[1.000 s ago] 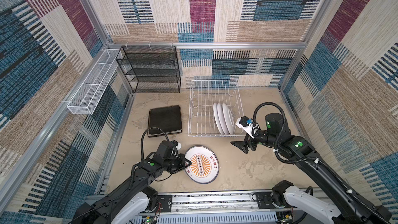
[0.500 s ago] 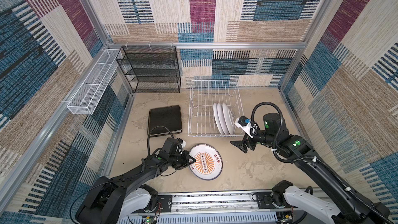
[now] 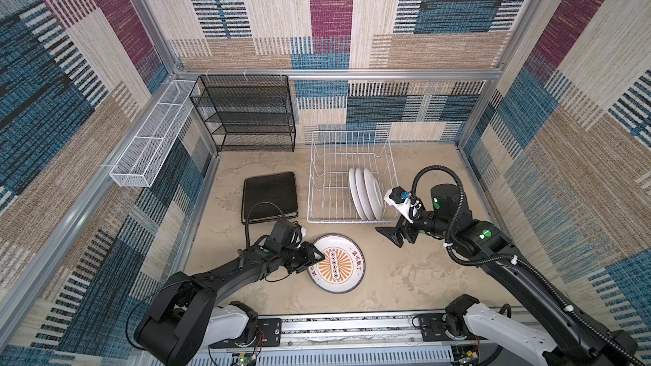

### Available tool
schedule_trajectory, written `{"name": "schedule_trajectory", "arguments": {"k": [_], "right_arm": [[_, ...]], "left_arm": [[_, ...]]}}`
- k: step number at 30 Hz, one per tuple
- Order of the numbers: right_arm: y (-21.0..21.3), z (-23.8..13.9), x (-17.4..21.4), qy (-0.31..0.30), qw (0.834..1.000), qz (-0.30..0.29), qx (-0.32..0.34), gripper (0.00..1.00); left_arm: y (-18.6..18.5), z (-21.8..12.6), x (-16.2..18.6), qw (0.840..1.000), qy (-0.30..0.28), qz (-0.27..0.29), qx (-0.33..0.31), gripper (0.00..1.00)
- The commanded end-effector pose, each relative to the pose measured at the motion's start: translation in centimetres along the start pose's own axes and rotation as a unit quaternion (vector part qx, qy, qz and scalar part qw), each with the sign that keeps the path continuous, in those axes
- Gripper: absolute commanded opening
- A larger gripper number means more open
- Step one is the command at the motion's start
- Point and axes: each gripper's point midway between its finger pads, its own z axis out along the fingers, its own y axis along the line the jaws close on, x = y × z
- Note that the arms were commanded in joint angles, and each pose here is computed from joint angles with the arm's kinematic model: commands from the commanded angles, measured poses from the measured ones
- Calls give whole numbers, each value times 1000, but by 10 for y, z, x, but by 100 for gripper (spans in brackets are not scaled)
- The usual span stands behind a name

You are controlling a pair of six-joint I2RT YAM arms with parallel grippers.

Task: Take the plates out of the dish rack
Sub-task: 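Set the patterned plate flat on the table and open the left gripper, then move the left gripper back to the patterned plates in the rack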

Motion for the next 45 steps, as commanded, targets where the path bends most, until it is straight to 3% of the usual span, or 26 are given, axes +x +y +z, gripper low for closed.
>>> {"name": "schedule_trajectory", "arguments": {"k": [1, 9, 17, 23, 30, 37, 45], "right_arm": [[-4, 1, -7, -13, 1000, -3, 9, 99], [-6, -3, -18, -38, 999, -1, 15, 99], [-16, 3, 3, 0, 999, 15, 45, 99], [-21, 1, 6, -4, 998, 20, 66, 99], [-32, 4, 3, -19, 993, 65, 92, 99], [-40, 3, -3, -37, 987, 110, 111, 99], [-43, 2, 5, -45, 978, 160, 125, 99]], "left_arm": [[11, -3, 0, 999, 1, 1, -37, 59], [22, -15, -5, 996, -18, -6, -91, 71], [23, -47, -18, 987, -75, -2, -140, 76], [-23, -91, -36, 983, -138, 45, -109, 76], [-94, -128, -56, 979, -165, 112, -47, 76], [-147, -131, -79, 976, -154, 151, -9, 76], [-185, -104, -105, 975, -123, 186, 9, 72]]}}
